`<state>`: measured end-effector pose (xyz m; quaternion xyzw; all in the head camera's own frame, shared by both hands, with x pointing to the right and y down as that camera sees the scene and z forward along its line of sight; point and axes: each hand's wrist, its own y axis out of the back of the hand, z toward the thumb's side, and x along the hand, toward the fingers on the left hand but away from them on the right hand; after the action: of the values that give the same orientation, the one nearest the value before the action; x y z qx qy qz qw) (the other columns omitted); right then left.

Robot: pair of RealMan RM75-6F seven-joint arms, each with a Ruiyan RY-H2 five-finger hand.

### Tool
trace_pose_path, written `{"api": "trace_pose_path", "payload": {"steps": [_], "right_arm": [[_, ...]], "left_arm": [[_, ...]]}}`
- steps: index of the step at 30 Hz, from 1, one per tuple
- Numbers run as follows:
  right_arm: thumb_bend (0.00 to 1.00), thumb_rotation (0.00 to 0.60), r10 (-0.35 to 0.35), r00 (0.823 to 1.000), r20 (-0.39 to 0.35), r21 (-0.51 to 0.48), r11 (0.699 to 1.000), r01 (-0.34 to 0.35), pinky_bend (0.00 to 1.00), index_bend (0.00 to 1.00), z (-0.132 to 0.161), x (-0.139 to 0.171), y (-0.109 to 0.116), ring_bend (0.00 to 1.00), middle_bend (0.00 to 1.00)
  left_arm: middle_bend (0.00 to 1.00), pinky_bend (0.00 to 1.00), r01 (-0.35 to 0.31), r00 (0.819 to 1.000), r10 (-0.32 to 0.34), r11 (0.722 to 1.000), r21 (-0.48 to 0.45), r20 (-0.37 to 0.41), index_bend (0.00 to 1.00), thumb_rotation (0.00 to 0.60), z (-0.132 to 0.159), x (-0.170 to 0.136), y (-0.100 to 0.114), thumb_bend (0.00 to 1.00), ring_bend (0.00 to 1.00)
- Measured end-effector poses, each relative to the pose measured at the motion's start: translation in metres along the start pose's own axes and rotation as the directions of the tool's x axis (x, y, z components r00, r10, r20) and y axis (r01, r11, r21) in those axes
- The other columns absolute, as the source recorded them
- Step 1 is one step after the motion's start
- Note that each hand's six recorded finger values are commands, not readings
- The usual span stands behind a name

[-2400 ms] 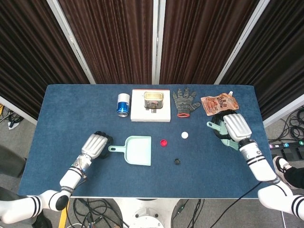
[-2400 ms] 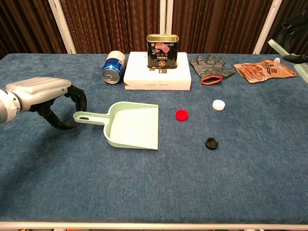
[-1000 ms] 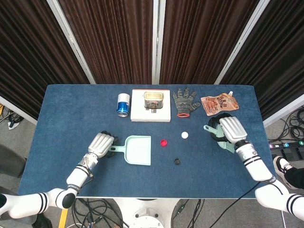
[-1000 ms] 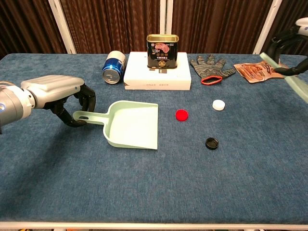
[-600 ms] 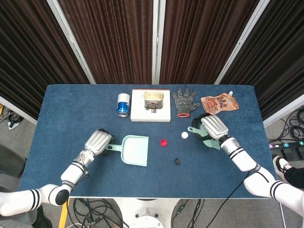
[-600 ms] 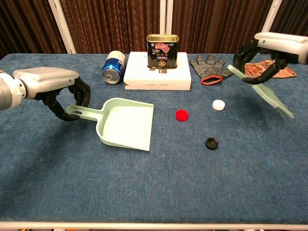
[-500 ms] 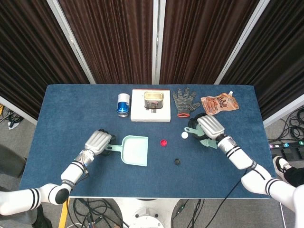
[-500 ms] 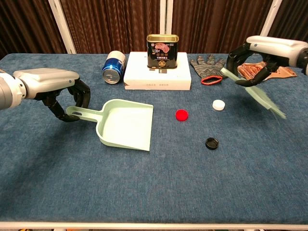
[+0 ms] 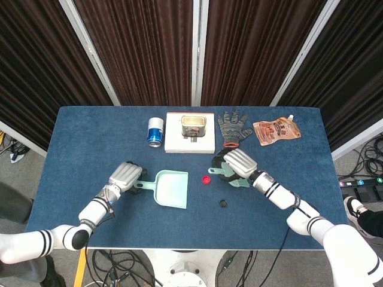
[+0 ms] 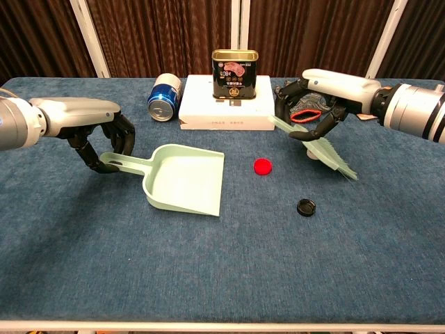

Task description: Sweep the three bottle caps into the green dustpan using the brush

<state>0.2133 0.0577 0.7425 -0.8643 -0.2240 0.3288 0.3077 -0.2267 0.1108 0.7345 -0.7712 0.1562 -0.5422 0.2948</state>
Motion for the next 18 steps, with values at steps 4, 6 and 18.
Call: {"api": "trace_pose_path", "payload": {"steps": [4,6,18], "right_arm": [[0.55,0.600,0.001,0.999,-0.044,-0.047,0.999,-0.004,0.25,0.76,0.012,-0.002,-0.008,0.30,0.64],[0.55,0.600,-0.002,0.998,-0.069,-0.074,0.997,-0.003,0.25,0.76,0.018,-0.002,-0.012,0.30,0.64],[0.55,0.600,-0.001,0.971,-0.239,-0.210,0.976,-0.051,0.25,0.76,0.068,0.002,-0.029,0.30,0.65]], "left_arm": [[0.52,0.26,-0.001,1.000,0.001,1.000,-0.001,0.003,0.51,0.600,0.001,0.000,-0.001,0.34,0.35],[0.52,0.26,0.000,1.000,0.000,1.000,0.001,0.007,0.51,0.600,0.002,0.001,-0.001,0.34,0.35],[0.52,0.26,-0.001,1.000,0.001,1.000,0.007,0.011,0.51,0.600,0.004,0.000,0.000,0.34,0.35]]}}
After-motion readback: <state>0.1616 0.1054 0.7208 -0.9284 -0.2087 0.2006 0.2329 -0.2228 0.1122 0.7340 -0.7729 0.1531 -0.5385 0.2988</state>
